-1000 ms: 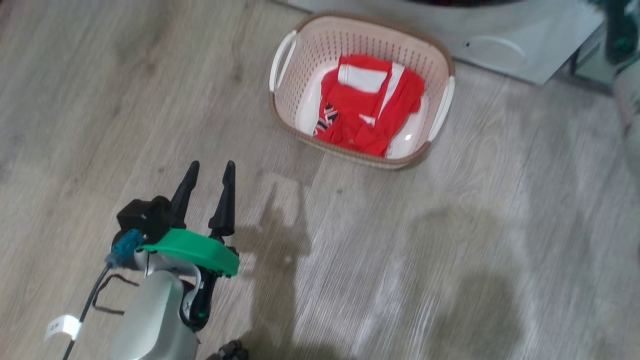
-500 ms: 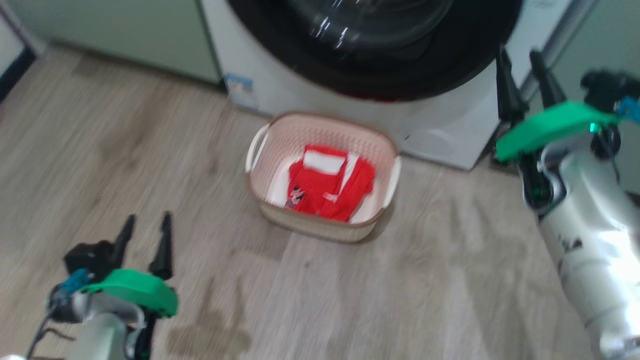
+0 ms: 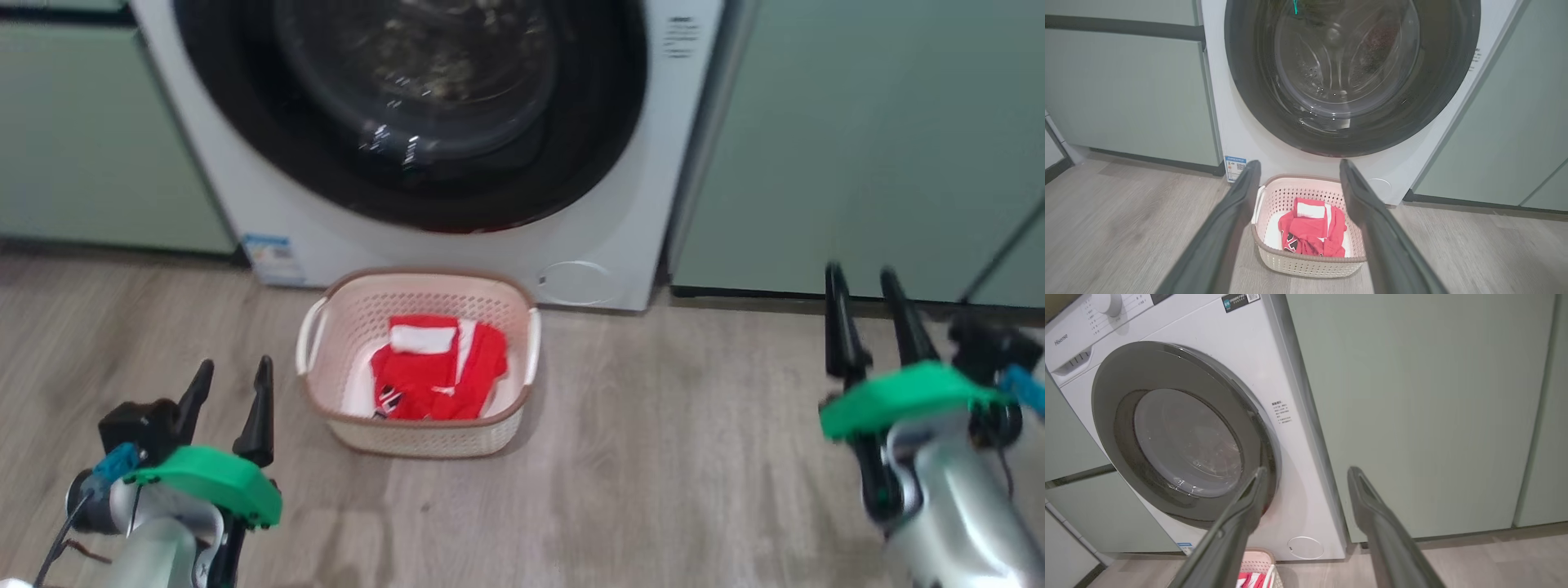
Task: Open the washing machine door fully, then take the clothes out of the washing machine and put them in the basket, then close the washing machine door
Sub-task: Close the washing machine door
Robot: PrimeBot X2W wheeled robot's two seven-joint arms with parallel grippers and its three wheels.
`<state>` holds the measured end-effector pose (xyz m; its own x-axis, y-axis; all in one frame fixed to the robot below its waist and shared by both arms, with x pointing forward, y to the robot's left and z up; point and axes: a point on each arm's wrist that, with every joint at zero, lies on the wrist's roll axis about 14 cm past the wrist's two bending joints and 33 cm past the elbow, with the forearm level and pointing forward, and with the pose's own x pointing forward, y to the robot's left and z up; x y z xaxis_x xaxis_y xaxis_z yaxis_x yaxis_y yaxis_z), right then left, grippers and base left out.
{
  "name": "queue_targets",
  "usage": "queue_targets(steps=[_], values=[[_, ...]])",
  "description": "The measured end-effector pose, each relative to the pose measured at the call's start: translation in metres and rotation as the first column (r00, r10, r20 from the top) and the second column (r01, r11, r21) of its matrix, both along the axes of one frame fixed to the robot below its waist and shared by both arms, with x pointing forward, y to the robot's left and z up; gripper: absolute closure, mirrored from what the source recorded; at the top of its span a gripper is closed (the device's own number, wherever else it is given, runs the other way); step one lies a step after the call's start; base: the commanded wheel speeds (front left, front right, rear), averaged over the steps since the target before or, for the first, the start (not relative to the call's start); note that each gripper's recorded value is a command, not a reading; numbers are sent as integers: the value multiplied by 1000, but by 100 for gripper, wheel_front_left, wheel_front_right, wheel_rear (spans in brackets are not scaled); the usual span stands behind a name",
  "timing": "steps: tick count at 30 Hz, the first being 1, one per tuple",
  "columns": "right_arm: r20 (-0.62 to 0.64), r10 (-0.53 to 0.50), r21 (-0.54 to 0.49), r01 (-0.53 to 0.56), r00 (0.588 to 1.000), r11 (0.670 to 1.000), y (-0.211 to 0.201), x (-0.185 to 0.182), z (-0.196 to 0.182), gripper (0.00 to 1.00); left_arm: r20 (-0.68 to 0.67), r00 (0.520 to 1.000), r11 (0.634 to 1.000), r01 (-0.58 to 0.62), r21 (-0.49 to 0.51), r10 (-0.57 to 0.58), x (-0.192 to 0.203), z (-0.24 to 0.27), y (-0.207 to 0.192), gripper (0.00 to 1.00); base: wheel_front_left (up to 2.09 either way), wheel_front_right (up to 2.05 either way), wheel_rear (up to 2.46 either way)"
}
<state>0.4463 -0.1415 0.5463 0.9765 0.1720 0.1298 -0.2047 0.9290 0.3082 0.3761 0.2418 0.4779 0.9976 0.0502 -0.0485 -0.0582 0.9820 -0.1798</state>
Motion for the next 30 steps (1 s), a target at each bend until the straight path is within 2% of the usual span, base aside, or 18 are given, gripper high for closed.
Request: queue_targets(steps=[8, 17, 30], values=[[-18, -125, -20, 125, 992, 992, -44, -57, -23, 0, 7, 998, 998, 70, 4, -70, 6, 1, -24, 0, 0, 0, 0], [-26, -200, -22, 199, 980, 980, -64, -102, -36, 0, 3, 995, 995, 104, 14, -104, 1, -2, -40, 0, 0, 0, 0], [-3, -215, -31, 214, 977, 976, -68, -115, -32, 0, -15, 995, 995, 101, -5, -102, -8, -9, -44, 0, 0, 0, 0]])
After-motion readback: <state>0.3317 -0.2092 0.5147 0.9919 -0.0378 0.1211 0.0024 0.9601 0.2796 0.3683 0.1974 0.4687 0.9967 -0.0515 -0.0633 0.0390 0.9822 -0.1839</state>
